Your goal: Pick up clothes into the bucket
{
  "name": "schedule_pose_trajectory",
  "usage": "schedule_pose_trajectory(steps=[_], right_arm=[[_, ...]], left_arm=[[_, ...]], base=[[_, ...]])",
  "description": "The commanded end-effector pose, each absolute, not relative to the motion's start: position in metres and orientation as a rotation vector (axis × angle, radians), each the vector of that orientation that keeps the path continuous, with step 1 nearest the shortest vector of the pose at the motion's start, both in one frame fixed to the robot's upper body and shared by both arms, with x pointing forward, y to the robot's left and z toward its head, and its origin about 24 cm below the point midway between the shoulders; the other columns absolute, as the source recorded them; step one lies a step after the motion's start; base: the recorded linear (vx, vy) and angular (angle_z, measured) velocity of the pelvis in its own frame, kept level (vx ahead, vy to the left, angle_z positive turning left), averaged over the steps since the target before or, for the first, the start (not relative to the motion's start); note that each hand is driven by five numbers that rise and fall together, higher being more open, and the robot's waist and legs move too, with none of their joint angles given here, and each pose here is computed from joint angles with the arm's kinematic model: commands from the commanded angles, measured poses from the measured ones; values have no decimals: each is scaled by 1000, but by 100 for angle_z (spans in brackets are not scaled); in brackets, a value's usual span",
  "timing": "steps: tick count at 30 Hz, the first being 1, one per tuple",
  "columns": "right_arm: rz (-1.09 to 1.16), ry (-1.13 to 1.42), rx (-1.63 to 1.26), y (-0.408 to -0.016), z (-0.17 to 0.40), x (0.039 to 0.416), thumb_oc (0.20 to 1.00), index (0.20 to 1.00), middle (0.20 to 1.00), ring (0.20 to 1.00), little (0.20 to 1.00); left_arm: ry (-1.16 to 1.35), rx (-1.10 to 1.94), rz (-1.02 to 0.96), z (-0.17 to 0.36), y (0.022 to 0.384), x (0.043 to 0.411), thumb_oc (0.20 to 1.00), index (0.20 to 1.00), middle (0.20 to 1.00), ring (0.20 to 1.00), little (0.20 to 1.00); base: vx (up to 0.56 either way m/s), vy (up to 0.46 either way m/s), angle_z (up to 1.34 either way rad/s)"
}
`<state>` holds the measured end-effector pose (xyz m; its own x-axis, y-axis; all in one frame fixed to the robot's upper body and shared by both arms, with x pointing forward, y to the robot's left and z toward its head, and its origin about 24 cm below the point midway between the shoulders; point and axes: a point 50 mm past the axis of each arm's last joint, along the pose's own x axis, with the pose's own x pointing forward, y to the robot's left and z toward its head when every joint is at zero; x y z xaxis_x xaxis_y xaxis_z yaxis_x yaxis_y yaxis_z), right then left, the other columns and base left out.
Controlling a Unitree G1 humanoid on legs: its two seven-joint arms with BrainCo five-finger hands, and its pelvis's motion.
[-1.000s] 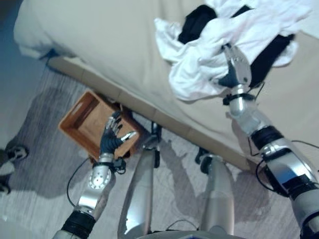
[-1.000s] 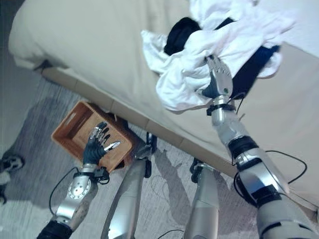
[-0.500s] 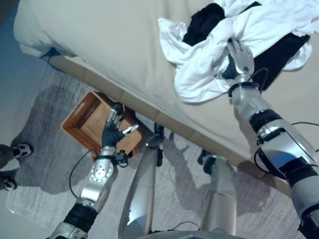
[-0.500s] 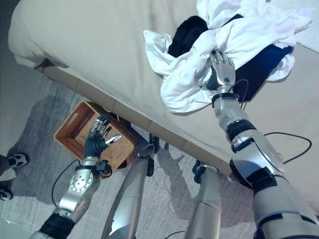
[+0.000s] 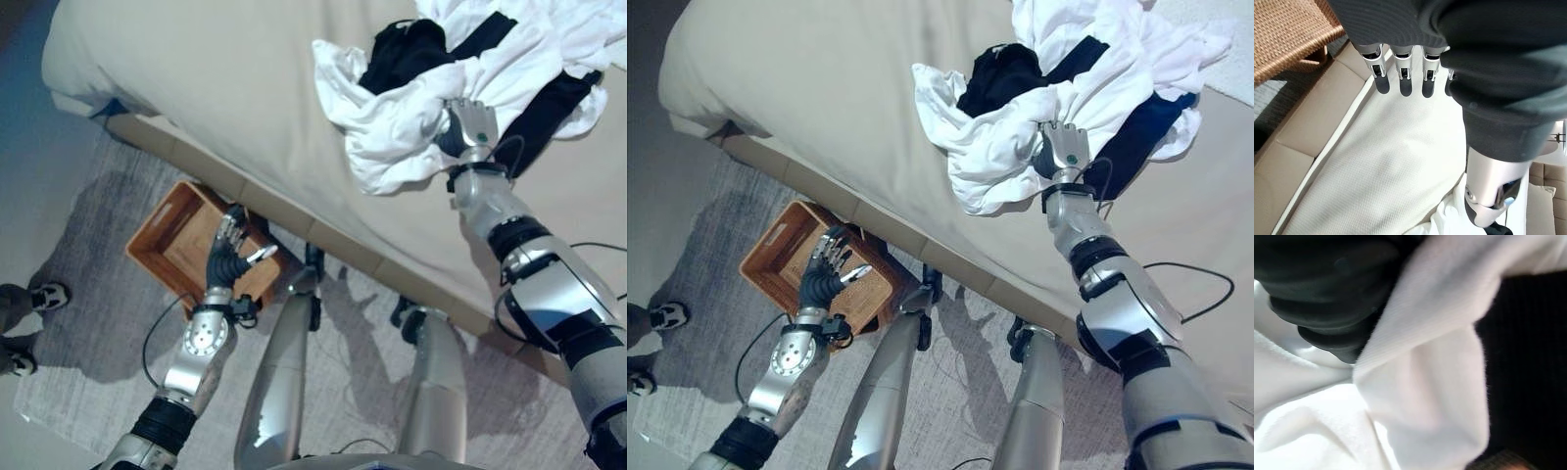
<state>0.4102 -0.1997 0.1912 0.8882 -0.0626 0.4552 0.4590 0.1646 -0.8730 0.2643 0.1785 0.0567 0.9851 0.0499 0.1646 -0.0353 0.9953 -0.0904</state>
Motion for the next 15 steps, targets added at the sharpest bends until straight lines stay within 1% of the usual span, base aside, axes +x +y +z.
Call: schedule_pose_trajectory(steps=[1,3,4,6,10,15], right_arm=[[-441,-416,-1189,-211,198,400,200,200,200,200,200],[-434,-432,-1156,-210,197,398,200,200,200,200,200],[-428,-452,-1068,-210,193,392,200,200,200,200,200],[-407,-479,-1003,-212,187,382,200,200,200,200,200],[-402,-485,-913,-226,172,363,200,200,200,200,200],[-456,-519,-810,-242,172,345,200,200,200,200,200]], left_arm=[[-239,-63,57,66,177,270,1000,1000,1000,1000,1000],[-236,-64,63,65,178,270,1000,1000,1000,1000,1000],[-232,-64,69,63,180,270,1000,1000,1000,1000,1000],[-232,-62,74,62,182,269,1000,1000,1000,1000,1000],[-222,-52,75,58,188,265,1000,1000,1000,1000,1000],[-211,-39,83,55,194,262,1000,1000,1000,1000,1000]], base=[[8,-15,-6],[8,-19,-11],[20,-31,-12],[30,-39,-9],[23,-33,-9],[35,-27,-10]])
